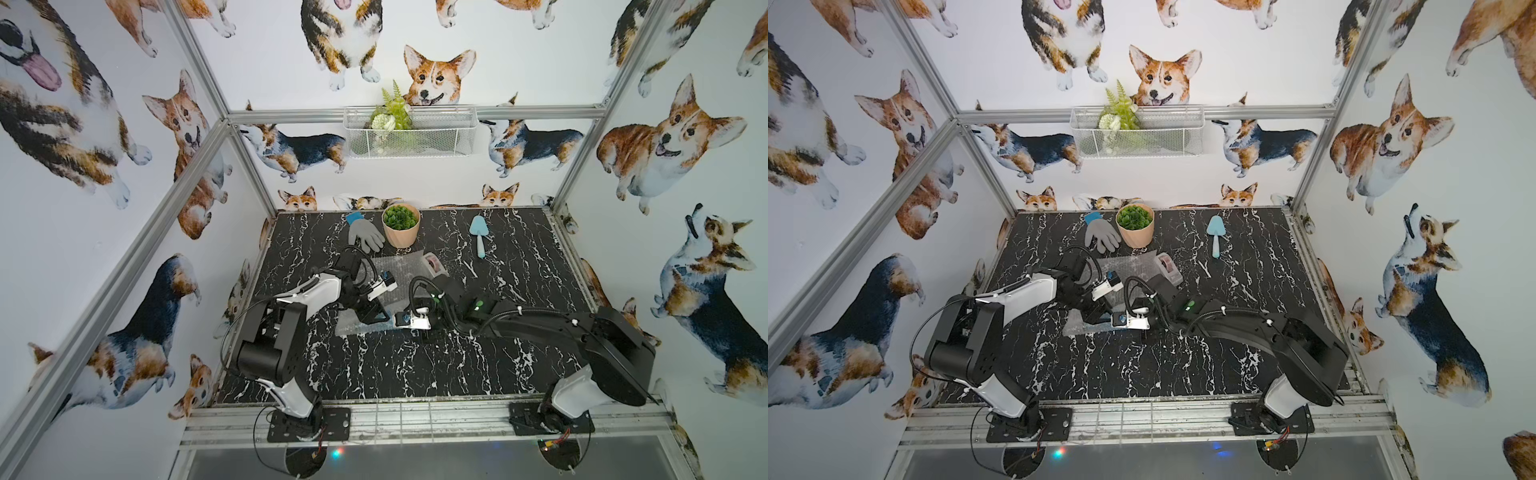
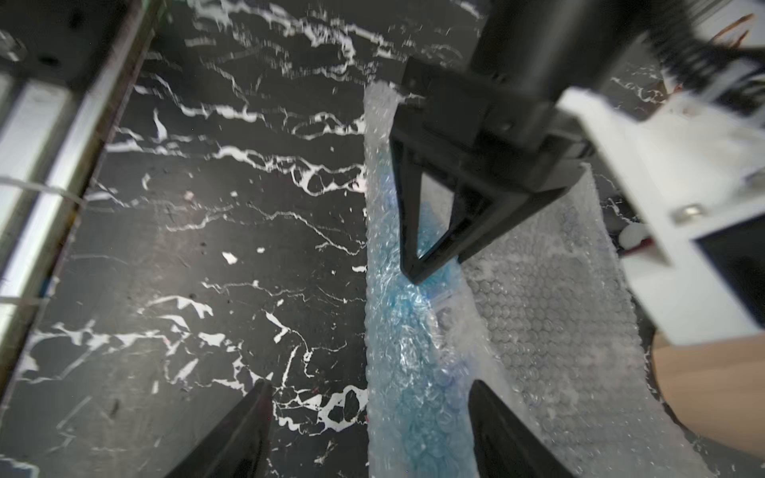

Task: Wrap wine bottles in bubble wrap
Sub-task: Wrap the wine bottle in bubble wrap.

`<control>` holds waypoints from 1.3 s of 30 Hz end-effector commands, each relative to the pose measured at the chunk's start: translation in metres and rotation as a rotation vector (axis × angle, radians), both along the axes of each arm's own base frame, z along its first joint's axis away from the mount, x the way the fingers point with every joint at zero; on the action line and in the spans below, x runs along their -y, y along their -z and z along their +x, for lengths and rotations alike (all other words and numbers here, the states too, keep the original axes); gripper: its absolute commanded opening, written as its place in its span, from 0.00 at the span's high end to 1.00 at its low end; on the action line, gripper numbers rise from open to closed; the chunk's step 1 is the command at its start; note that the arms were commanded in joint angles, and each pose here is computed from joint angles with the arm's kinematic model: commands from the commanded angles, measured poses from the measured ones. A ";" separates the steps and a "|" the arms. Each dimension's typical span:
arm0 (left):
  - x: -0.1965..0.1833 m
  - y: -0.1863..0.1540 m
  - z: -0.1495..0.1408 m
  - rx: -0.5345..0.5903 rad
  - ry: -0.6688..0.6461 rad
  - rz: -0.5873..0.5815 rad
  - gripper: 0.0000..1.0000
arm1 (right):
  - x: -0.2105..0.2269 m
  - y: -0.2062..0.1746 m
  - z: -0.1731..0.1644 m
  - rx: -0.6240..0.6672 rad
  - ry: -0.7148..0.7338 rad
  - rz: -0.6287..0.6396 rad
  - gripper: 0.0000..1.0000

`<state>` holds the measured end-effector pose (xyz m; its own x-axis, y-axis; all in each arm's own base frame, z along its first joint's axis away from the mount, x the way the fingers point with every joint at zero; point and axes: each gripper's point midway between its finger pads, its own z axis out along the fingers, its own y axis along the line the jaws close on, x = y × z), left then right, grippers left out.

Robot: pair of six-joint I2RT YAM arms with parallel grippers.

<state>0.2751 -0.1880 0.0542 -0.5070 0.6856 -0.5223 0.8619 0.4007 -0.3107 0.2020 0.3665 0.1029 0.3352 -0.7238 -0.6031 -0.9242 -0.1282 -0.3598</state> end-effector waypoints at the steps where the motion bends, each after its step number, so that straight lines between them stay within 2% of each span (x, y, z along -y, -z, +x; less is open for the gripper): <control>1: -0.014 0.011 -0.003 -0.031 -0.006 0.097 0.48 | -0.021 0.003 0.021 0.199 -0.051 -0.028 0.23; 3: -0.013 0.010 -0.004 -0.037 -0.009 0.092 0.48 | -0.020 0.018 0.024 0.185 -0.054 -0.080 0.23; 6: -0.014 0.009 -0.005 -0.028 -0.005 0.093 0.48 | -0.021 0.029 0.032 0.217 -0.040 -0.090 0.22; 12: -0.013 0.007 -0.003 -0.034 -0.007 0.088 0.48 | -0.022 0.045 0.043 0.229 -0.043 -0.162 0.23; 17: -0.012 0.004 -0.003 -0.026 -0.002 0.080 0.48 | -0.023 0.048 0.049 0.252 -0.048 -0.174 0.24; 24: -0.008 -0.012 0.008 0.000 -0.026 0.056 0.42 | -0.016 0.061 0.049 0.160 -0.044 -0.208 0.31; 26: -0.007 -0.032 0.013 0.027 -0.041 0.025 0.38 | -0.015 0.062 0.048 0.130 -0.036 -0.208 0.34; 30: -0.006 -0.050 0.015 0.009 -0.053 0.005 0.32 | -0.015 0.066 0.048 0.087 -0.015 -0.208 0.36; 32: -0.008 -0.056 0.016 -0.001 -0.059 0.013 0.30 | -0.017 0.064 0.047 0.043 0.002 -0.193 0.44; 36: -0.030 -0.069 0.036 0.060 -0.186 0.114 0.28 | -0.017 0.063 0.042 -0.023 0.022 -0.173 0.49; 39: -0.046 -0.091 0.046 0.095 -0.292 0.113 0.26 | -0.015 0.060 0.040 -0.112 0.045 -0.144 0.50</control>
